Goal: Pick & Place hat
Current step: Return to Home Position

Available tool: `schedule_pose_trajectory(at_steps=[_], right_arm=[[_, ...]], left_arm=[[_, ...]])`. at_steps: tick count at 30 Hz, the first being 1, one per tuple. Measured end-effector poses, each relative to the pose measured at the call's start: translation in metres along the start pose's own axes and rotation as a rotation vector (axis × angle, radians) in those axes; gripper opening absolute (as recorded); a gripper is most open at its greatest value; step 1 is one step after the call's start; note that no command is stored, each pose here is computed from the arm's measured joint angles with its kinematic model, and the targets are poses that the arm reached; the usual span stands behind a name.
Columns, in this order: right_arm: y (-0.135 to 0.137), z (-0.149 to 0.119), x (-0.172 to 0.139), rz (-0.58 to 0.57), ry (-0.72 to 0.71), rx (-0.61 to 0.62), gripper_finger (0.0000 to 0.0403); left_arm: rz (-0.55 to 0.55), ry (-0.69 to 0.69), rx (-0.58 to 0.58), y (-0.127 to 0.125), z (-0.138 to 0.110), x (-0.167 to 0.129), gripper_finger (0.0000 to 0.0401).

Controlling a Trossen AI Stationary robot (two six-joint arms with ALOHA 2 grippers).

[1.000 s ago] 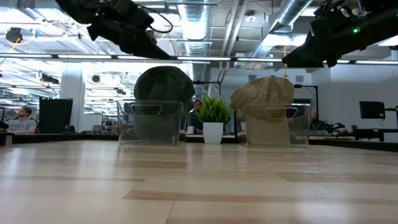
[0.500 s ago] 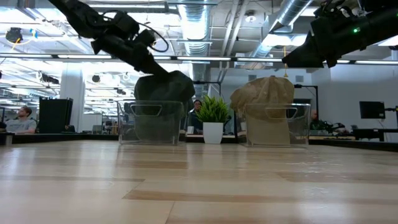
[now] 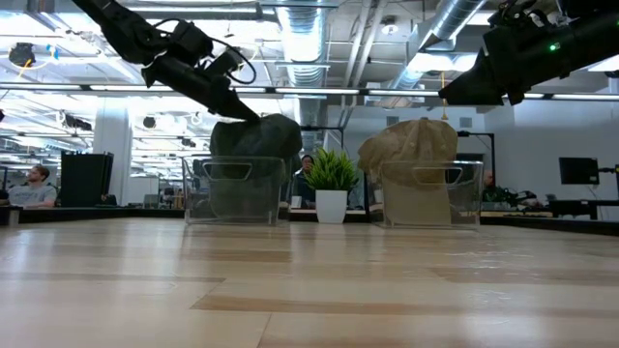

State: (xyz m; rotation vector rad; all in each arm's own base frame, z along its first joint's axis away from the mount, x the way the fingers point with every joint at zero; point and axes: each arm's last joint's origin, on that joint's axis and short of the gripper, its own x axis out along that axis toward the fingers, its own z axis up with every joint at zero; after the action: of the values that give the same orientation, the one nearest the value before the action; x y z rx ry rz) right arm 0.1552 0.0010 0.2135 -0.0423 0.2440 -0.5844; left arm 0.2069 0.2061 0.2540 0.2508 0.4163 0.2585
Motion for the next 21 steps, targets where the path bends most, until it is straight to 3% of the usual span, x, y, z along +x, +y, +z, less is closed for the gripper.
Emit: schedule_pose_trajectory(at_steps=[15, 21], right_arm=[[0.000, 0.000, 0.000, 0.002, 0.003, -0.002, 0.0224], [-0.001, 0.002, 0.001, -0.008, -0.012, 0.005, 0.0223]], left_arm=[[0.106, 0.029, 0.004, 0.009, -0.001, -0.006, 0.0006], [0.230, 0.020, 0.054, 0.010, 0.013, -0.022, 0.0006]])
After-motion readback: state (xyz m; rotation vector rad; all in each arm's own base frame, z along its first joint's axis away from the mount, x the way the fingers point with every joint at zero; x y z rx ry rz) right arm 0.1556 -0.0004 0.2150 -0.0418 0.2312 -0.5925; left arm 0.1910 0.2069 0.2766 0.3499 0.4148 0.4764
